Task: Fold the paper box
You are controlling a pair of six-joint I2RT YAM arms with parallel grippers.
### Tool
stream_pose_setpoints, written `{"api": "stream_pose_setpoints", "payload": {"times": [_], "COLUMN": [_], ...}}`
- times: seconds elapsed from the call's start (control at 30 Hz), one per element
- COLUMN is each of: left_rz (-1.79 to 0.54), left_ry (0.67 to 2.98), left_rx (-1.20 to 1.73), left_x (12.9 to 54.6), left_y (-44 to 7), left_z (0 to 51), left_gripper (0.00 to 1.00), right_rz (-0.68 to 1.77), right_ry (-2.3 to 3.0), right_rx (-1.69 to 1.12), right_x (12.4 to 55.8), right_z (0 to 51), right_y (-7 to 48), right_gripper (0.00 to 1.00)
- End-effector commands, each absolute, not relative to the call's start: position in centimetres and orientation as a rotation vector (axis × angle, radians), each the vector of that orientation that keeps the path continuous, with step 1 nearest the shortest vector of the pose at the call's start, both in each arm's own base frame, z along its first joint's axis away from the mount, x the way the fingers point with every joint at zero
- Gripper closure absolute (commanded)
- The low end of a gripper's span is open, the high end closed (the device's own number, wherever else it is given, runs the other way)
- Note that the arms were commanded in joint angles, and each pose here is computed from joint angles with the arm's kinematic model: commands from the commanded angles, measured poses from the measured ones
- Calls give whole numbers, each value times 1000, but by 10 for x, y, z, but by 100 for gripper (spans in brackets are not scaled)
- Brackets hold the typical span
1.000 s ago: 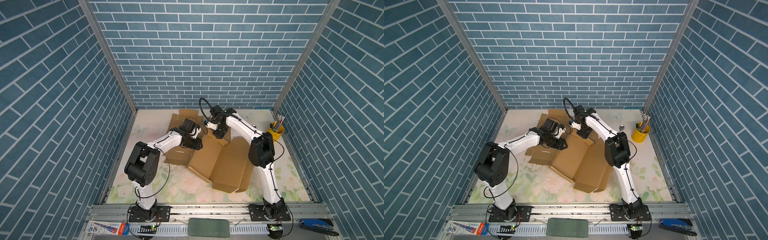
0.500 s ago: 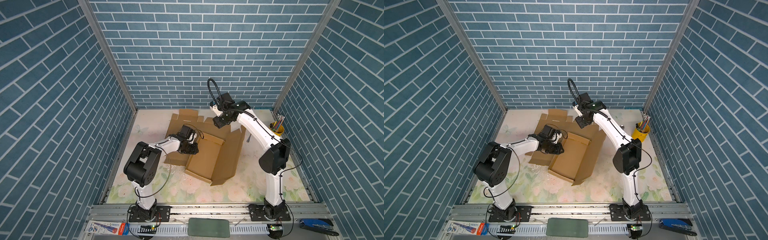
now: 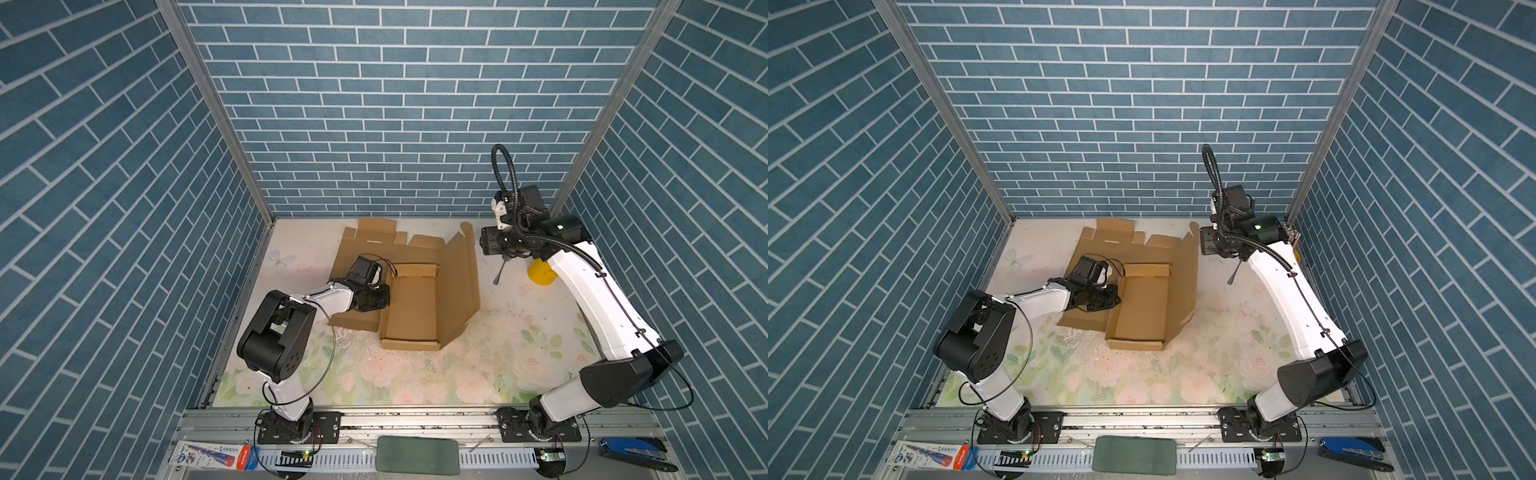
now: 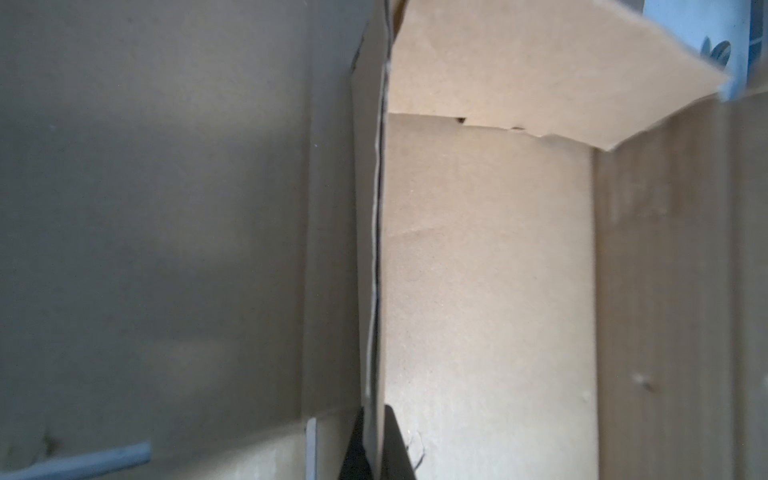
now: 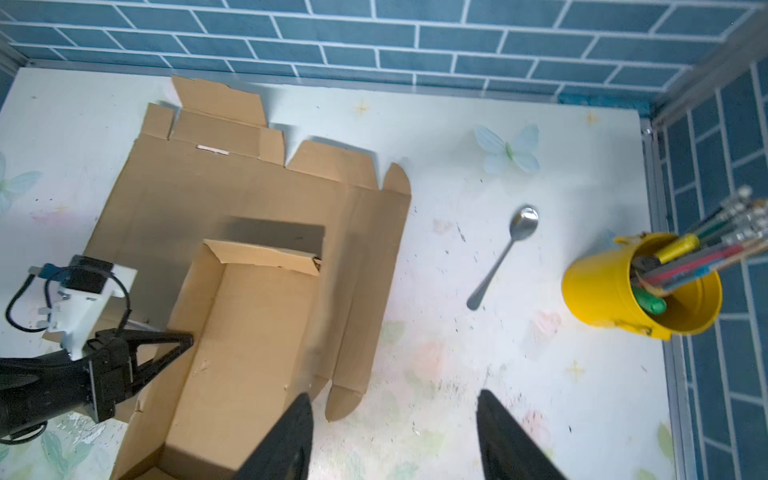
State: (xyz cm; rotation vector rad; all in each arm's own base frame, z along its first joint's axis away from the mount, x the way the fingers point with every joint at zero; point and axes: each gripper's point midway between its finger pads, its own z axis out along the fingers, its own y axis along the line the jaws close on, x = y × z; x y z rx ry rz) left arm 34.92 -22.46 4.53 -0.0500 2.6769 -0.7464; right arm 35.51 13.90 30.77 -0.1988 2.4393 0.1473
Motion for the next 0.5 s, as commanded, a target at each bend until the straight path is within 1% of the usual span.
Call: {"api": "stream_pose_setpoints", "payload": {"times": [0.0,0.13,0.23,0.33,0.47], "left_rz": [-850,-858,-808,-701,-498], "left_ry": [2586,2528,2480,2408,2356], "left_rx": [-186,-311,-479,-677,-858], "left_x": [358,359,358,357,351], "left_y": [-229,-221,-204,-182,-159], "left_z": [69,82,85,87,84], "left_gripper": [98,100,100,100,100], "right_rz": [182,186,204,206,254], "right_ry": [2454,2429,2399,2380,2394], "right_rx": [-57,1,49,114,204], "right_x": [348,347,346,341,330], "right_z": [297,300,308,311,300], "right_y": [128,118,112,105,101], "right_gripper": [37,37,37,37,36]}}
